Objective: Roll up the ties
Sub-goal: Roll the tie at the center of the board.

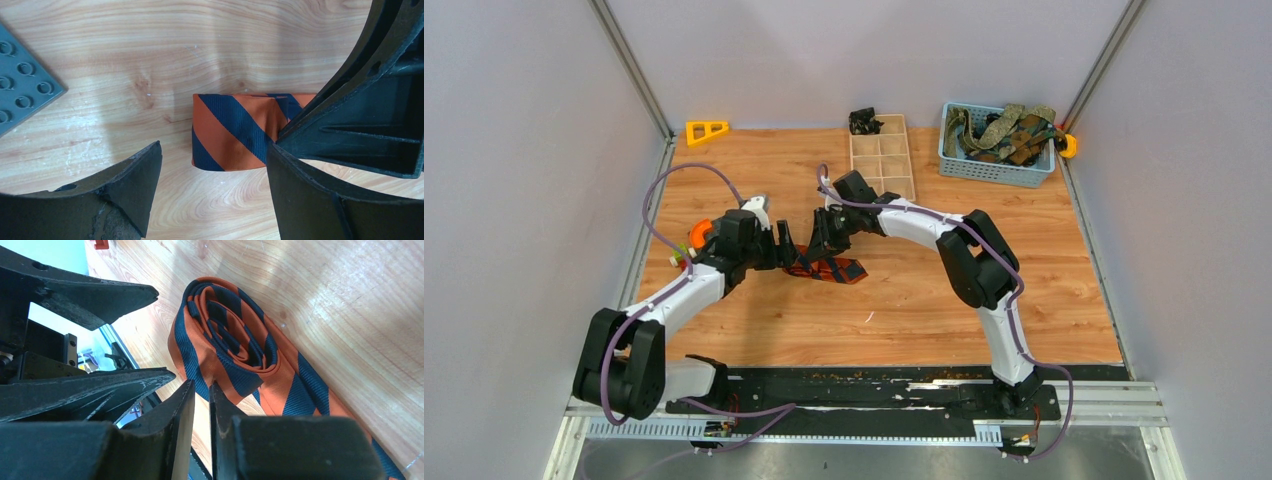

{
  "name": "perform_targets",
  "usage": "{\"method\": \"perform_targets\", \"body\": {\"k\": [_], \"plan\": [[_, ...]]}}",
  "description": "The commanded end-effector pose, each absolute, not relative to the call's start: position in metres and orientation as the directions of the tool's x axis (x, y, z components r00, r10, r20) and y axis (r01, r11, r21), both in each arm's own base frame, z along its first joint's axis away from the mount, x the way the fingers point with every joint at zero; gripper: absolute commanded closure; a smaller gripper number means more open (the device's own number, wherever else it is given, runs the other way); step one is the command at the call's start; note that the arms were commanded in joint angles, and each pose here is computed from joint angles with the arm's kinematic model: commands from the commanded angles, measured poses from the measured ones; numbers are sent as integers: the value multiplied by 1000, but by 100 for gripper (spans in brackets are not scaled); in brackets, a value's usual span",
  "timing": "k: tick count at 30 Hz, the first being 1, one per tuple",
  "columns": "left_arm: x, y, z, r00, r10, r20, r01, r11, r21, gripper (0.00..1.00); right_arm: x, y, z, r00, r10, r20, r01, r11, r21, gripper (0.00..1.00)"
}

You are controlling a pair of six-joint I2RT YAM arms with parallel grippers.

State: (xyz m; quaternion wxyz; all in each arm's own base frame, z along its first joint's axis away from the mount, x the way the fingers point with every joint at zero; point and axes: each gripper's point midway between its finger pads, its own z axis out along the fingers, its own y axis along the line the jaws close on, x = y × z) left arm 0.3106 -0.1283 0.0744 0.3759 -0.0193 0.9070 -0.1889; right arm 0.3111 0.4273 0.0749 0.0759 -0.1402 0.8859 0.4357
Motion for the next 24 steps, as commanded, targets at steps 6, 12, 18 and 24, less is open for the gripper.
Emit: {"method": "perform_targets", "body": {"k": [6,12,18,24], "plan": [[321,-142,77,-687,-166,-708,191,898,-395,18,315,425,60,-949,-190,-253,-316,587,745,83],[323,-146,71,-693,-159,-703,205,891,-404,18,314,423,50,-951,-196,-239,-309,595,742,84],[322,-149,61,-712,-149,-686,211,887,-412,19,314,420,45,-952,-201,-229,-304,600,740,85],[321,-151,55,-726,-143,-673,217,881,-421,20,313,416,42,-954,-204,-221,-300,604,738,86]]}}
